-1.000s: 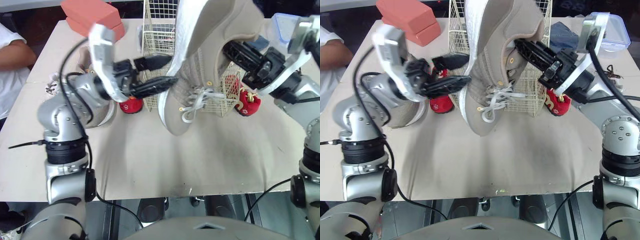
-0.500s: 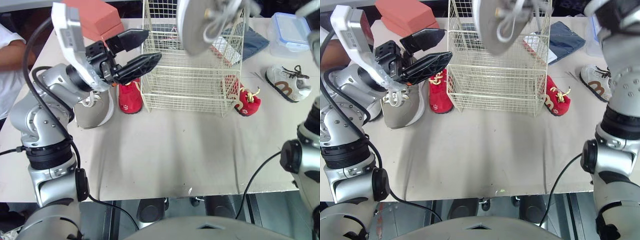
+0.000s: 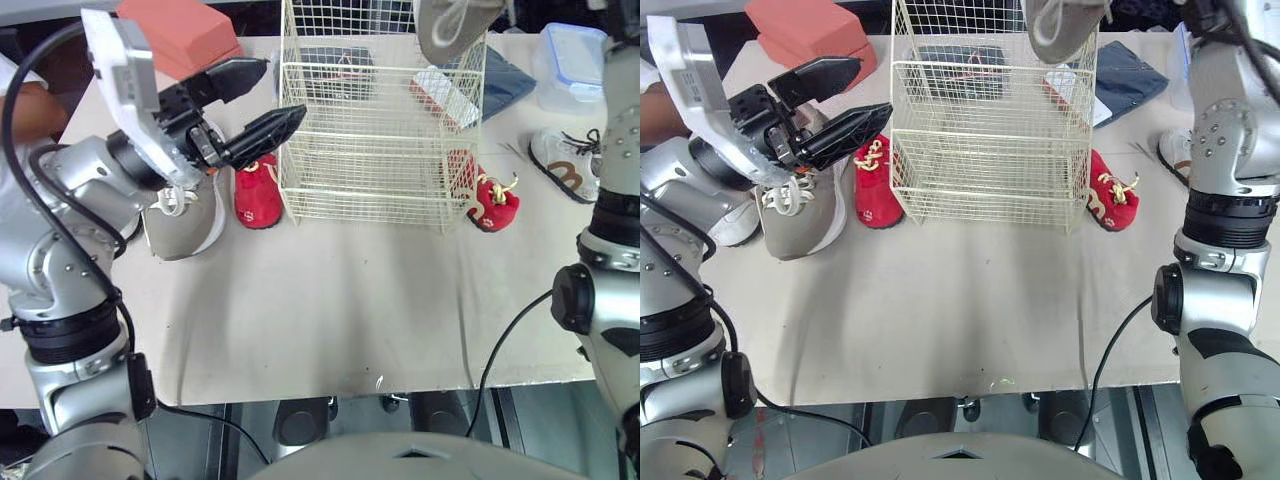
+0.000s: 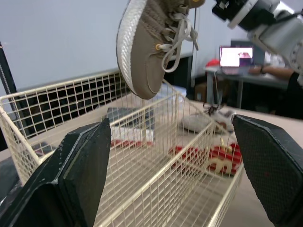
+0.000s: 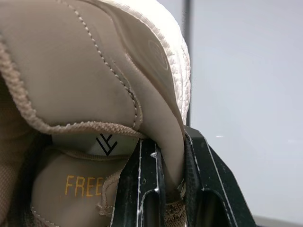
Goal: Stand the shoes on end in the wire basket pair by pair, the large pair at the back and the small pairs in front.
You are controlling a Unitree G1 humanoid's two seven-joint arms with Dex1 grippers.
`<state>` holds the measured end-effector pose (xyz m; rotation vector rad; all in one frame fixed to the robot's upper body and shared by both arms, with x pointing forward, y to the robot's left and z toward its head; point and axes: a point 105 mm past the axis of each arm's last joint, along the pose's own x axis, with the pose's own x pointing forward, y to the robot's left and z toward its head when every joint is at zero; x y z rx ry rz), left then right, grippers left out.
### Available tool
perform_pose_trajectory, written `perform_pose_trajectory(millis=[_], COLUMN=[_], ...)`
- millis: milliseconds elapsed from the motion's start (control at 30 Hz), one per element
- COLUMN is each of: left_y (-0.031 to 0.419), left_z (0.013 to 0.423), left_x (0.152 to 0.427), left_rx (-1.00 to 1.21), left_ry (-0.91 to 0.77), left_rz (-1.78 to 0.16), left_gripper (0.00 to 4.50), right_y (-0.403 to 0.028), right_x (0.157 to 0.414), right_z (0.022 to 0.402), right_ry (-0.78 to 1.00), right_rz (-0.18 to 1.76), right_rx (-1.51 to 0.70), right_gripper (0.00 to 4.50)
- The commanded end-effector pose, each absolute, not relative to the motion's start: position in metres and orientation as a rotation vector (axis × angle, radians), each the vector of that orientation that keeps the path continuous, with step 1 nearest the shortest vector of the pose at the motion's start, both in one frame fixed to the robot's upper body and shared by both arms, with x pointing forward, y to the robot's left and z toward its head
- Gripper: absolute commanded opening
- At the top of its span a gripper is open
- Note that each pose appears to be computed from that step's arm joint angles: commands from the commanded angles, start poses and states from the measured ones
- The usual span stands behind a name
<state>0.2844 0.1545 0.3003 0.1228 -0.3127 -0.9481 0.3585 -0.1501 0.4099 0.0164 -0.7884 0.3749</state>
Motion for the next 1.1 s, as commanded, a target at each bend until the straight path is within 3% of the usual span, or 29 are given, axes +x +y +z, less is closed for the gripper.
perform_pose_trajectory(millis=[33, 267, 533, 767, 933, 1033, 1100], left_y=[0.156, 0.161, 0.164, 0.165, 0.167, 0.169, 0.169], left_z=[0.309, 0.308, 0.303, 0.302, 0.3, 0.299, 0.298], left_x=[0.272, 0.269, 0.27, 0.272, 0.273, 0.274, 0.274], left_rx=[0.156, 0.161, 0.175, 0.182, 0.184, 0.188, 0.192], left_ry=[-0.349, -0.333, -0.311, -0.303, -0.297, -0.295, -0.291], left_rz=[-0.955, -0.941, -0.931, -0.929, -0.932, -0.933, -0.937], left_gripper=[4.41, 4.41, 4.41, 4.41, 4.41, 4.5, 4.5], right_y=[-0.144, -0.144, -0.148, -0.15, -0.151, -0.152, -0.152], right_x=[0.352, 0.381, 0.391, 0.394, 0.392, 0.39, 0.388], right_z=[0.411, 0.356, 0.312, 0.292, 0.298, 0.308, 0.315], right_ry=[-0.809, -0.515, -0.278, -0.184, -0.228, -0.279, -0.318], right_rz=[0.372, 0.29, 0.223, 0.206, 0.203, 0.203, 0.206], right_rx=[-0.033, -0.145, -0.147, -0.128, -0.154, -0.167, -0.177], right_gripper=[0.0, 0.0, 0.0, 0.0, 0.0, 1.11, 2.36])
